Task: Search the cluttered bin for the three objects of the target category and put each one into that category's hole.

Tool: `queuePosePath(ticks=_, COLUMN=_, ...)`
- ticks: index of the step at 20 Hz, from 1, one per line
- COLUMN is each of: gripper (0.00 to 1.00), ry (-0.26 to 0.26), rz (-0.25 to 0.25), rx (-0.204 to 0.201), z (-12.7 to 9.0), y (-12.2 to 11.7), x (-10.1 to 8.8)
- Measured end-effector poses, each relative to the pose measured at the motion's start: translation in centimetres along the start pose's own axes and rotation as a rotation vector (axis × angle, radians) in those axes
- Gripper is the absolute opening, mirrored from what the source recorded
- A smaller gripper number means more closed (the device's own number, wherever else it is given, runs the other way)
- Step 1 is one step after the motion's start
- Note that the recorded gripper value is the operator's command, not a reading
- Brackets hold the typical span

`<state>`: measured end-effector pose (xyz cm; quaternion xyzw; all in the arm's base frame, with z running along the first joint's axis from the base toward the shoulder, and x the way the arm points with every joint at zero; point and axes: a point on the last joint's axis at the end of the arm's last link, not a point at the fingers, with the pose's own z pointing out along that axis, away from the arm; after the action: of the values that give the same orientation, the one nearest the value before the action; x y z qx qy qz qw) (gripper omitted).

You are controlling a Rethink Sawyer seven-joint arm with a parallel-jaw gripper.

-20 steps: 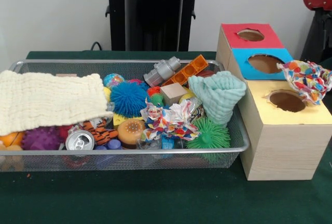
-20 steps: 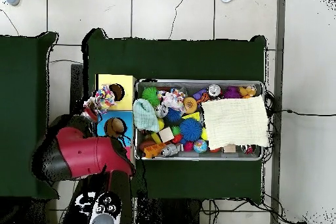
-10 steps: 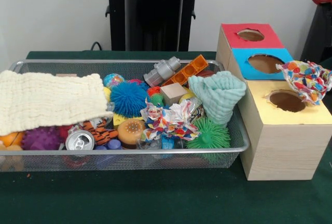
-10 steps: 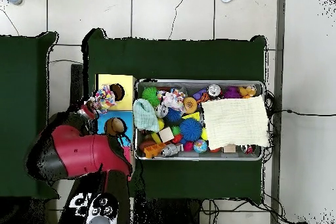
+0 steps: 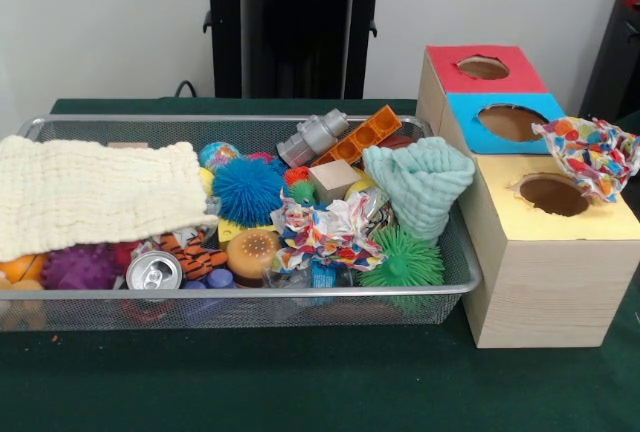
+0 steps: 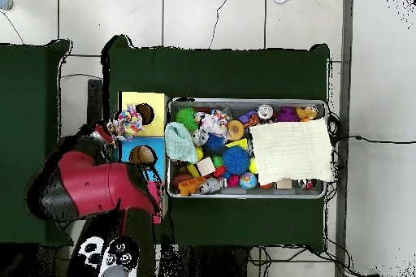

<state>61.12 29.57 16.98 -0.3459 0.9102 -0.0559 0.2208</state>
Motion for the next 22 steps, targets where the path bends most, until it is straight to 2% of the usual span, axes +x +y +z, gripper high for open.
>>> queuePosePath(ticks=6, gripper=1.00, ry=-0.001, rz=0.000, rx=0.007, z=0.7, y=-0.4, x=-0.3)
queuePosePath(ticks=22, gripper=1.00, ry=0.038, rz=0.004, rx=-0.003, z=2.6, y=-0.3, x=1.3)
